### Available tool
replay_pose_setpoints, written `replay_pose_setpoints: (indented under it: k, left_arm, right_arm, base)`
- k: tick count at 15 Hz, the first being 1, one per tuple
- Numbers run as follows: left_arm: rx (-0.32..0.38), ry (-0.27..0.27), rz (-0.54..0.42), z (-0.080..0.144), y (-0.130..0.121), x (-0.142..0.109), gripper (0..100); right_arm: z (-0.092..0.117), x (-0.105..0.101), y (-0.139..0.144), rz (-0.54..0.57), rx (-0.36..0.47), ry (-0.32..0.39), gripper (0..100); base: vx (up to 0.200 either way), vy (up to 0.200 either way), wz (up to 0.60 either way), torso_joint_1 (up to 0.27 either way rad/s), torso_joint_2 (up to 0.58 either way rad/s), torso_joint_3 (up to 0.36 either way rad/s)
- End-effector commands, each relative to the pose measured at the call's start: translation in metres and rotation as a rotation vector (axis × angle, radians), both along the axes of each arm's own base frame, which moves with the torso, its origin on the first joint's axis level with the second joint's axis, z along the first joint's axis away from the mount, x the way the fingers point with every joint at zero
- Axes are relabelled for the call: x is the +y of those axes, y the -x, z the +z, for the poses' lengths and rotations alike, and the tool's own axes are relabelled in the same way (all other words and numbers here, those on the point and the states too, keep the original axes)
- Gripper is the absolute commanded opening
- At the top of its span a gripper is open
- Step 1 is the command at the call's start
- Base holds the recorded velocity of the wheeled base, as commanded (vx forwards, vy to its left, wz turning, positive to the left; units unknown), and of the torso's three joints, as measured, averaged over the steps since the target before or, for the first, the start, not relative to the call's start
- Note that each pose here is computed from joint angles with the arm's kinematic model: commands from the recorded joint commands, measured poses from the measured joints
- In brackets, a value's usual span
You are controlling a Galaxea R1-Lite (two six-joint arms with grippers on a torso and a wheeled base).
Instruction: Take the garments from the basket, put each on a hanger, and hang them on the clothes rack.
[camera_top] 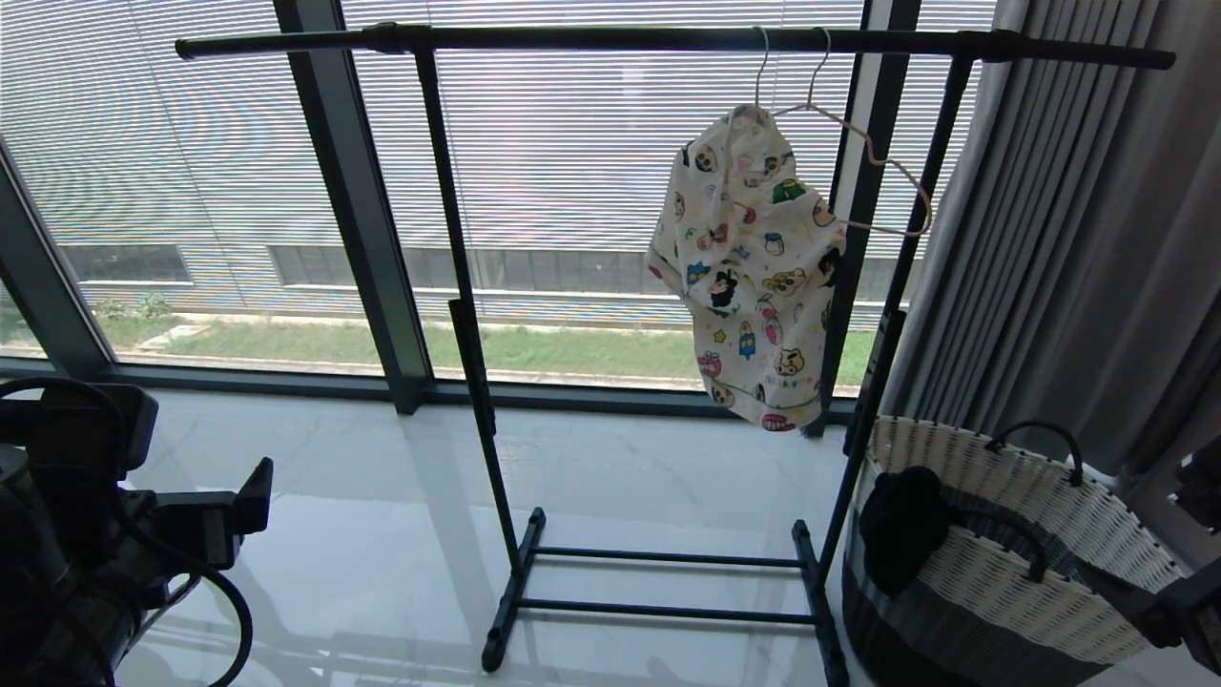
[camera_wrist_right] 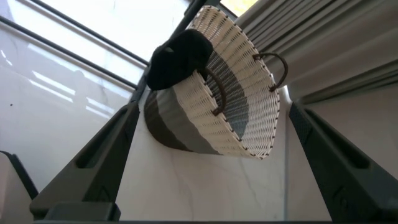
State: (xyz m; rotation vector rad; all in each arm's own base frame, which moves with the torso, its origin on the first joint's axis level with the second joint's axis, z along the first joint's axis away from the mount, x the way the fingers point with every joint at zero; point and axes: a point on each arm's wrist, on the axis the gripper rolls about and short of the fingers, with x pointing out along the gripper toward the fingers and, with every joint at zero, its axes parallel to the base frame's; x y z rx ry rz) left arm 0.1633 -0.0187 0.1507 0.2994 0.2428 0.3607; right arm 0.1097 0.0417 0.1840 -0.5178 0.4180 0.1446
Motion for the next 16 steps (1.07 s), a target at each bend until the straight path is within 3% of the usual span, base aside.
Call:
replay_pose_setpoints:
  k: [1,12,16]
  left_arm:
    - [-0.003,0.003,-0.009,0.001,0.000,0.000,100]
    - [0.002,0.004,-0.020,-0.001,0.001,0.000,100]
    - [0.000,0.006,-0.020,-0.001,0.002,0.000,100]
  right_arm:
    - [-0.003,-0.002,0.006,0.005,-0.004,0.000,100]
    - [-0.015,-0.008,0.020,0.033,0.006,-0.011,100]
    - [-0.015,-0.006,0.020,0.125,0.022,-0.033,100]
  base:
    - [0.000,-0.200,0.00,-0.002,0.01,0.007]
    - [0.000,-0.200,0.00,0.001,0.00,0.004]
    - [0.000,0.000,0.00,0.000,0.00,0.000]
